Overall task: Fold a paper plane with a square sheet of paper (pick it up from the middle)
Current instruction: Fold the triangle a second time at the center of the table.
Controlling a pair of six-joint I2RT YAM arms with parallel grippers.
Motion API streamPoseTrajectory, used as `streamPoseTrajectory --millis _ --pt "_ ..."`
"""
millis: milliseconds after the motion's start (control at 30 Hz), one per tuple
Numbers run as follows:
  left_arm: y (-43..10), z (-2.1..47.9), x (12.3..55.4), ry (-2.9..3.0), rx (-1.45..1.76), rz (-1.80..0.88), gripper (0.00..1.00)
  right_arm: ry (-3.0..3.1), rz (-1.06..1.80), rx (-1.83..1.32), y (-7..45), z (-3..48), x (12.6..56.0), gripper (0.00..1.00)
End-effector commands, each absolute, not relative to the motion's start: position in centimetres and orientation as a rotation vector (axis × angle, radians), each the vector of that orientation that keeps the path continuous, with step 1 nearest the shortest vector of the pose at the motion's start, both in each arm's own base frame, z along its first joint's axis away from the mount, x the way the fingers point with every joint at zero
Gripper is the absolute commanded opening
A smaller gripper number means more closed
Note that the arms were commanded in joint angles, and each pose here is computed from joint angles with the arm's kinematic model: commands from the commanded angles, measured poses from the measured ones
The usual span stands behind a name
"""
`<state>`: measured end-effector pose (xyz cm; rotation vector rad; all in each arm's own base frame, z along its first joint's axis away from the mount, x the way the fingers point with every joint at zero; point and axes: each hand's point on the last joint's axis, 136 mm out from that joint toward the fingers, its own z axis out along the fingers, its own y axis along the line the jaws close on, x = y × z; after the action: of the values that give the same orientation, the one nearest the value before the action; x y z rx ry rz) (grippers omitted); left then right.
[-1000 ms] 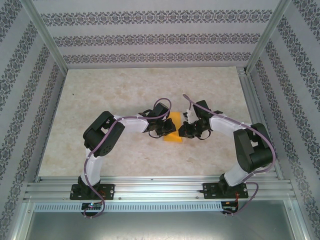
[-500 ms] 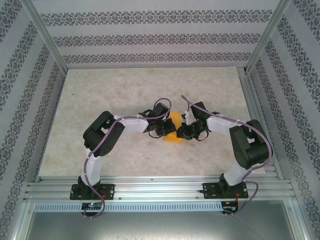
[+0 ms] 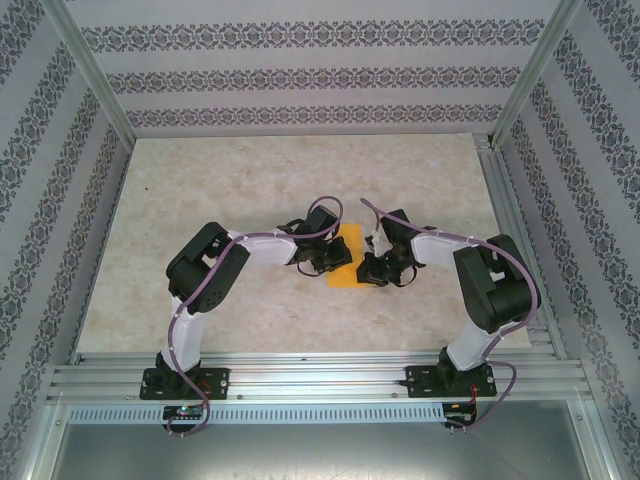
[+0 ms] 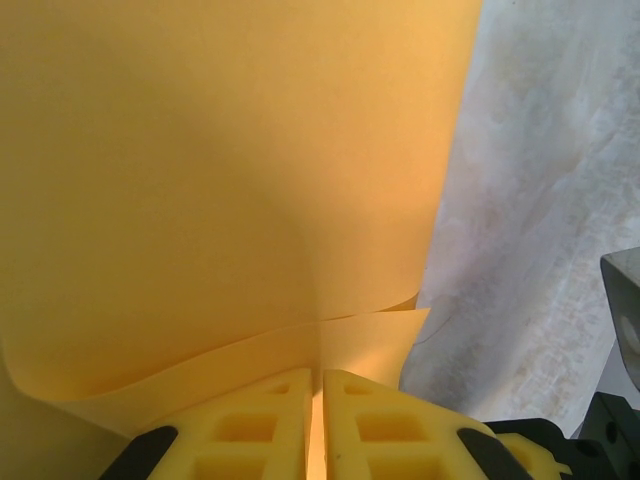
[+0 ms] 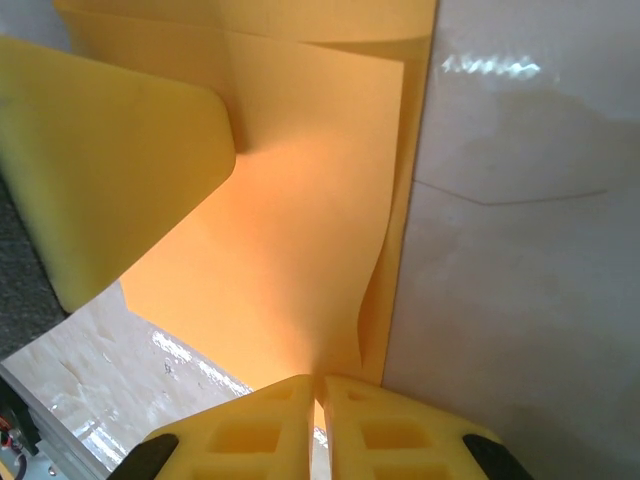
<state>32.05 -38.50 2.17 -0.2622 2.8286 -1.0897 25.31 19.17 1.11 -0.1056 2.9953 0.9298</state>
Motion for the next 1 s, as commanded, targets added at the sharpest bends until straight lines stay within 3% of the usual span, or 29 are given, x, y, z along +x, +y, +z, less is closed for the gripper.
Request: streamPoseTrajectory --millis 0,133,367,533,733,900,967 --pt "-38.5 0.5 31.1 2.874 -0.232 -1.045 0.15 3.117 0.745 -0.102 17.2 -1.2 23.5 0.13" --pt "-38.6 0.4 31.1 2.875 -0.230 -1.049 0.15 3.116 0.707 -0.127 16.9 -0.8 23.4 0.13" --pt "-38.7 0.8 31.2 2.863 -0.228 -1.059 0.14 2.903 0.836 -0.171 18.9 5.1 26.1 0.17" --pt "-38.9 1.7 31.5 2.837 -0.221 -1.081 0.15 2.893 0.730 -0.132 17.5 4.8 27.3 0.25" --pt "-39.0 2.3 31.7 2.816 -0.220 -1.097 0.15 2.877 0.839 -0.114 18.6 4.3 28.5 0.29" --pt "-39.1 2.4 31.8 2.806 -0.230 -1.106 0.15 2.854 0.913 -0.125 19.6 4.9 28.7 0.15" --pt "-39.1 2.4 31.8 2.807 -0.233 -1.107 0.15 2.845 0.918 -0.121 19.6 5.3 28.7 0.15"
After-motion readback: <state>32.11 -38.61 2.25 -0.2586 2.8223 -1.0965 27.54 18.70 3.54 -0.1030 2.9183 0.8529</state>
